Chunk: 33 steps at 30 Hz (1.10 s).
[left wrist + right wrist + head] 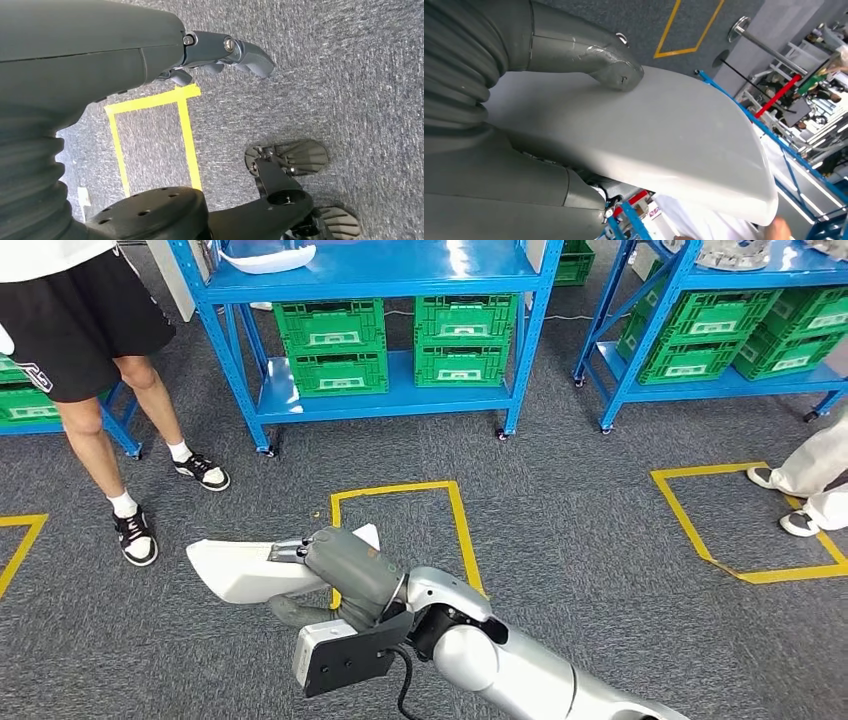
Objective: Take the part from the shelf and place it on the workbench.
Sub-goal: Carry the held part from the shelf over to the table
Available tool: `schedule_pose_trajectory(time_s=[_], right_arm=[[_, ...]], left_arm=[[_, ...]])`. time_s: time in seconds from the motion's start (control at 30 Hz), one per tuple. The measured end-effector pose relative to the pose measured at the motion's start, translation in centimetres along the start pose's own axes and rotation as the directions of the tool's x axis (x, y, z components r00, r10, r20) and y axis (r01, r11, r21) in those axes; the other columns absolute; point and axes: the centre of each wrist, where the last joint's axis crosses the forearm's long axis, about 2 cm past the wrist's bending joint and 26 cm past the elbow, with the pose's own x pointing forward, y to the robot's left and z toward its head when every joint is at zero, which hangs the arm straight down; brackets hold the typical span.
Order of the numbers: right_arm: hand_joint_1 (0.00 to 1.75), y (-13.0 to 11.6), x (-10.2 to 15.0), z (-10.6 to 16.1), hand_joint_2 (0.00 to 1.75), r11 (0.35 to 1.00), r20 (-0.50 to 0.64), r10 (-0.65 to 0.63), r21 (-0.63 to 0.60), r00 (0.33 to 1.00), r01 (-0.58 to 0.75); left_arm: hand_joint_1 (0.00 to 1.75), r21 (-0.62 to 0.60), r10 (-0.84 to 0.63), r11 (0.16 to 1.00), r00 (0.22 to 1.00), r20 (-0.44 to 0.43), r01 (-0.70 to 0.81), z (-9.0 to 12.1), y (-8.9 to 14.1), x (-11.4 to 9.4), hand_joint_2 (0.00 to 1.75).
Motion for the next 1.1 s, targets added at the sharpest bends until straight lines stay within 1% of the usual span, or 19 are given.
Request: schedule_pose_trajectory(time_s=[0.23, 0.53, 0.87, 1.1], right_arm=[[1.57, 0.1, -0.1, 0.3, 1.75, 1.000, -0.009, -0.005, -0.003, 1.000, 0.005], [1.57, 0.3, -0.3, 0.5, 1.75, 0.998, 0.005, -0.048, -0.048, 0.999, 0.048], [1.57, 0.4, -0.7, 0.8, 1.75, 0.998, -0.031, -0.034, -0.063, 0.999, 0.032], [1.57, 1.0, -1.1, 1.3, 1.75, 0.999, -0.051, 0.005, -0.041, 0.999, -0.007]], left_arm=[[0.00, 0.000, -0.004, 1.000, 1.000, -0.006, 0.004, 0.0, 0.1, -0.2, 1.75], [0.00, -0.002, -0.005, 1.000, 1.000, -0.013, 0.005, 0.1, 0.0, -0.7, 1.75], [0.00, 0.000, -0.006, 1.000, 1.000, -0.020, 0.006, 0.2, 0.1, -0.8, 1.75], [0.00, 0.001, -0.001, 1.000, 1.000, -0.016, 0.001, 0.2, 0.1, -0.9, 1.75]])
